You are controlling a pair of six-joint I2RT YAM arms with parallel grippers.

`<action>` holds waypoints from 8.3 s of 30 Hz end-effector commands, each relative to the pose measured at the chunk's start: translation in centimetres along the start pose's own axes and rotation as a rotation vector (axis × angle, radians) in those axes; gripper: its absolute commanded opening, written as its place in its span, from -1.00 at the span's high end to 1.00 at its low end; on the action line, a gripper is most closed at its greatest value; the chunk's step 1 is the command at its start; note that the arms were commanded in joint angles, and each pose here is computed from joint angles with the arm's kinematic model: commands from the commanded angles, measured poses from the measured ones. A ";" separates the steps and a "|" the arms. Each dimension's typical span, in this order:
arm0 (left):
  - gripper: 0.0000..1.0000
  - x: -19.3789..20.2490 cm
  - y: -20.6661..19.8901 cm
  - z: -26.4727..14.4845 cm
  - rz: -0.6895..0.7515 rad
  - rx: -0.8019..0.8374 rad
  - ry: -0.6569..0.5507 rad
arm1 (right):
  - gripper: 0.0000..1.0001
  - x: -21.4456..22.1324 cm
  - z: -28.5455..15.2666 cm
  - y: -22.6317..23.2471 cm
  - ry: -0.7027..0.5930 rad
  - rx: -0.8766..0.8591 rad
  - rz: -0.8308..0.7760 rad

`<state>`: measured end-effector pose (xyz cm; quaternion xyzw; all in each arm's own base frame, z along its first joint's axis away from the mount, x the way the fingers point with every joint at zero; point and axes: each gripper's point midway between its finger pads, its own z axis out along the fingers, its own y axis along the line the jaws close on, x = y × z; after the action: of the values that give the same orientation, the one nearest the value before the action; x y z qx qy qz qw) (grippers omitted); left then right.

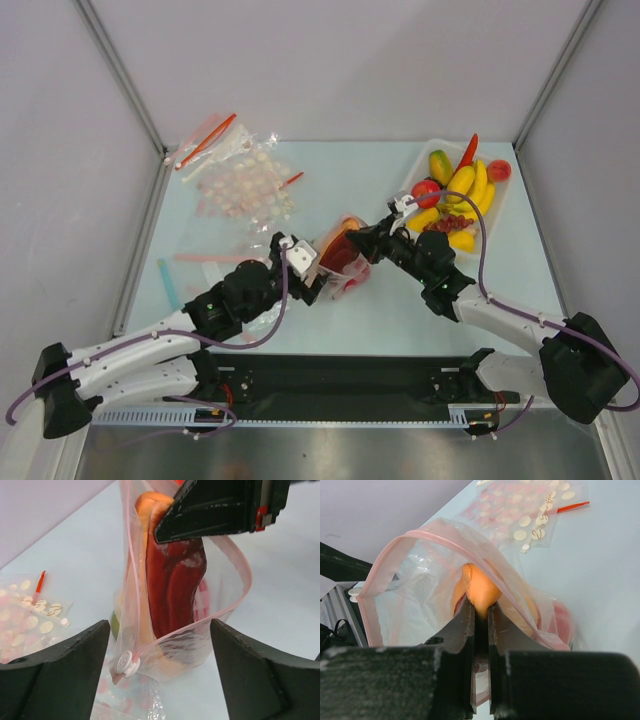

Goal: Place the food in the zip-top bag and seal the zipper
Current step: Adjust the fake food in the zipper food storage bag, then zip the zipper food storage bag at the center of the board.

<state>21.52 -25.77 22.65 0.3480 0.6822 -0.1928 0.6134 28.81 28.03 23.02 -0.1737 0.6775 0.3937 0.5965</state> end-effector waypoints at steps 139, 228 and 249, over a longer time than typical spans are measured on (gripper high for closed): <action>0.28 -9.0 -19.5 6.1 0.311 0.150 -0.236 | 1.00 -11.9 -11.8 -10.2 -0.003 0.690 0.119; 0.99 -9.5 -7.5 -4.8 -0.008 0.342 -0.347 | 1.00 -4.6 -10.9 14.7 -0.048 -0.733 -0.625; 0.99 -8.6 4.2 -9.7 -0.224 -0.202 -0.476 | 1.00 -5.0 -9.5 12.8 -0.007 -0.588 -0.583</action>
<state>14.48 -23.59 30.82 0.3051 0.5510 -0.3210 0.7073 13.95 28.30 30.10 -0.5381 0.4468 0.3939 0.5963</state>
